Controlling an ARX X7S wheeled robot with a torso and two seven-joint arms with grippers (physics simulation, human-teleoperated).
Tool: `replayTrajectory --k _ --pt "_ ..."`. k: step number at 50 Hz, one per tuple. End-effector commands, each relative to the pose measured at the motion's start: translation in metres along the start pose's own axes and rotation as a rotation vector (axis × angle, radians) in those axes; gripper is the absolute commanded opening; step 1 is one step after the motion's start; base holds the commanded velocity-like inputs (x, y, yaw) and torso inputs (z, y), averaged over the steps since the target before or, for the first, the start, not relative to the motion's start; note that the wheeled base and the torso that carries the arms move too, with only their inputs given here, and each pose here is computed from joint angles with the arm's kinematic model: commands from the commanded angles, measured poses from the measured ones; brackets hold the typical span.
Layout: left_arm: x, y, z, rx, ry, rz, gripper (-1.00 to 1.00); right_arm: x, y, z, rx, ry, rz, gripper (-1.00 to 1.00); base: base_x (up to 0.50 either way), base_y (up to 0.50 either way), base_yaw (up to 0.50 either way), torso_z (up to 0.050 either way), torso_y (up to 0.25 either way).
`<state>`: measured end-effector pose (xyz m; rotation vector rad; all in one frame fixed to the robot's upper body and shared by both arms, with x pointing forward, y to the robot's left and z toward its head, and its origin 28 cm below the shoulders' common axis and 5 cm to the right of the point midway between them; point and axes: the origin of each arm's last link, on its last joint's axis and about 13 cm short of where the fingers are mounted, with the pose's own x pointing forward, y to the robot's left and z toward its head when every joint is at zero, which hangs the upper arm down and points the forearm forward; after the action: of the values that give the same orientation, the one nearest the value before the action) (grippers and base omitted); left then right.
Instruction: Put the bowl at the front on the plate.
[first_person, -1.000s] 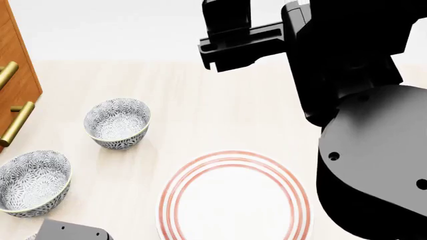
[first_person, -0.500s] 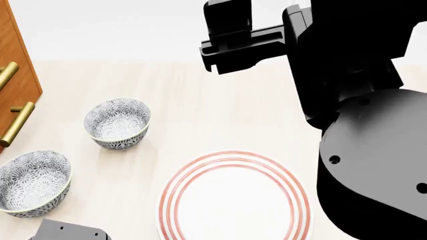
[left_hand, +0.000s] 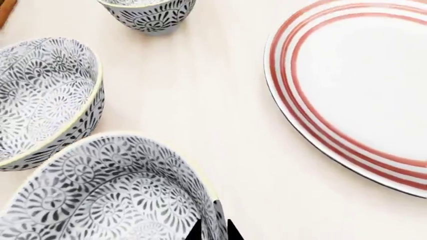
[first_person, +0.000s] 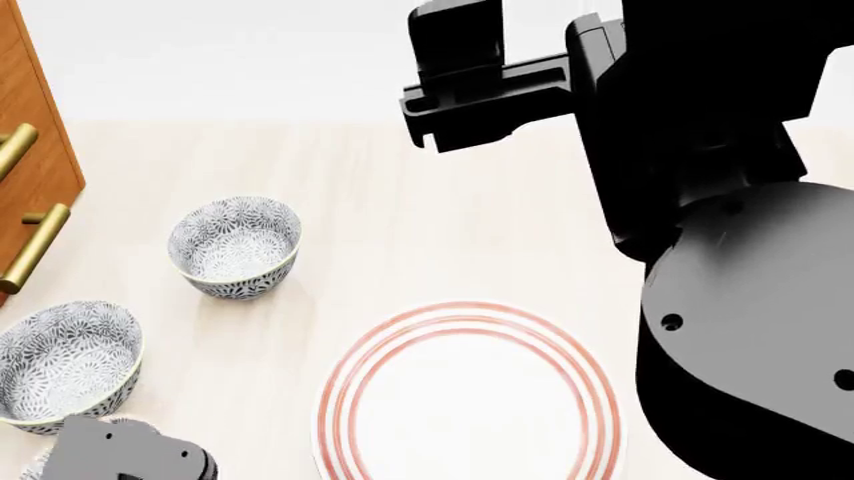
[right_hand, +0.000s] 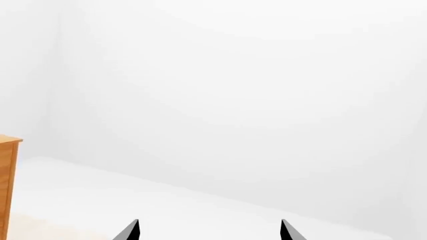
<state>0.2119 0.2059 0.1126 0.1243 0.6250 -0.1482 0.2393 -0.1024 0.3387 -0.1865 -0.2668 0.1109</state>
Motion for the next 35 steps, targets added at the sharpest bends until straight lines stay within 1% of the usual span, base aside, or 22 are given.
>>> replayTrajectory --k 1,10,14,20,24,28,29,35 --pt "-0.005 -0.002 0.008 0.043 -0.109 0.029 -1.00 0.001 0.000 0.001 -0.002 -0.003 0.010 1.00 0.00 0.00 0.00 0.000 0.000" --pt "-0.009 -0.002 0.010 0.073 -0.144 0.029 -1.00 0.002 0.001 0.002 -0.006 -0.005 0.016 1.00 0.00 0.00 0.00 0.000 0.000" --pt "-0.009 -0.002 0.012 0.085 -0.178 0.013 -1.00 0.002 0.001 0.003 -0.008 -0.008 0.012 1.00 0.00 0.00 0.00 0.000 0.000" --pt "-0.009 0.000 0.015 0.104 -0.218 0.021 -1.00 0.002 0.002 0.002 -0.005 -0.011 0.012 1.00 0.00 0.00 0.00 0.000 0.000" --pt "-0.011 0.000 0.018 0.087 -0.242 0.003 -1.00 0.002 0.002 0.004 -0.014 -0.016 0.012 1.00 0.00 0.00 0.00 0.000 0.000" --pt "-0.013 0.000 0.020 0.101 -0.271 0.007 -1.00 0.001 0.001 0.004 -0.014 -0.016 0.011 1.00 0.00 0.00 0.00 0.000 0.000" --pt "-0.014 -0.001 0.021 0.086 -0.267 -0.004 -1.00 0.001 0.001 0.004 -0.015 -0.017 0.011 1.00 0.00 0.00 0.00 0.000 0.000" --pt "-0.017 -0.002 0.023 0.104 -0.293 -0.010 -1.00 0.000 0.001 0.003 -0.014 -0.015 0.008 1.00 0.00 0.00 0.00 0.000 0.000"
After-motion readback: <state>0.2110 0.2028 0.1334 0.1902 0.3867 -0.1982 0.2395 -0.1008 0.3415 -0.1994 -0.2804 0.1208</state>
